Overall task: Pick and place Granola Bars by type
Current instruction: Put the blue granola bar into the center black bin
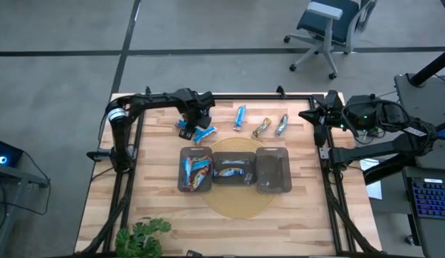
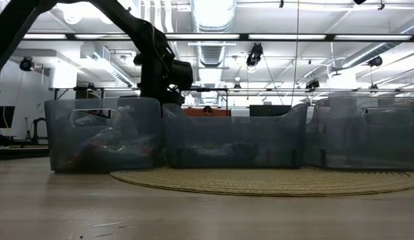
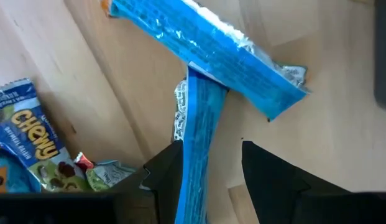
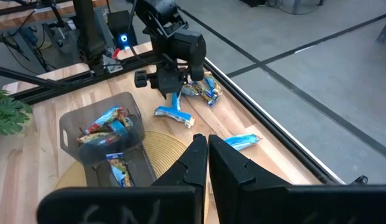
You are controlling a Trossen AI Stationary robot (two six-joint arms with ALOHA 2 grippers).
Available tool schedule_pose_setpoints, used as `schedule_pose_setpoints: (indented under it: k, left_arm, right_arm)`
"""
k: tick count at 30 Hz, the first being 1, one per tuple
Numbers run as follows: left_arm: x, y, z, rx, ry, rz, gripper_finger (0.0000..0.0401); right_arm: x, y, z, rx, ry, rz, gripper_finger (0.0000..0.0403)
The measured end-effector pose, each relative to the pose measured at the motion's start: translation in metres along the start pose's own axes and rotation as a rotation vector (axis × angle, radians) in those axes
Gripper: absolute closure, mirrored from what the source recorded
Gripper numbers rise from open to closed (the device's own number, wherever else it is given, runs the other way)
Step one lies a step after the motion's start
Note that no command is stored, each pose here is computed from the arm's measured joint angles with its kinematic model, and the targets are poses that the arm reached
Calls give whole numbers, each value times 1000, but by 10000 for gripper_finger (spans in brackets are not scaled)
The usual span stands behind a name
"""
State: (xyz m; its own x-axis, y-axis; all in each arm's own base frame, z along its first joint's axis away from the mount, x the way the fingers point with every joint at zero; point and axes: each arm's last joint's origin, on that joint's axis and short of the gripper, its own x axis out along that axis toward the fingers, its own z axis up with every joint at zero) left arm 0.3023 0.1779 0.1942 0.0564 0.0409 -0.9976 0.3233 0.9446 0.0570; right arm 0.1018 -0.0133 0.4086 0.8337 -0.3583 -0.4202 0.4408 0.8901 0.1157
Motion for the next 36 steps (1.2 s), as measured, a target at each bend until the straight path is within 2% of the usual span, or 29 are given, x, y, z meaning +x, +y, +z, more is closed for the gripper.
schedule_pose_setpoints:
  k: [6,12,21,30,36]
  left_arm:
    - [14,4,0,0,91,24,254]
    - [22,5,0,-6,109,13,254]
    - [25,10,2,-9,121,64,254]
    - [39,11,3,-23,164,51,254]
    - [39,10,2,-23,178,46,291]
  right_arm:
    - [0,0,-1,-2,5,-1,394]
    - [0,0,-1,-4,12,-4,394]
    - [0,0,-1,-5,14,-4,394]
    - [0,0,-2,-6,16,-5,394]
    - [0,-1,-2,-7,18,-5,394]
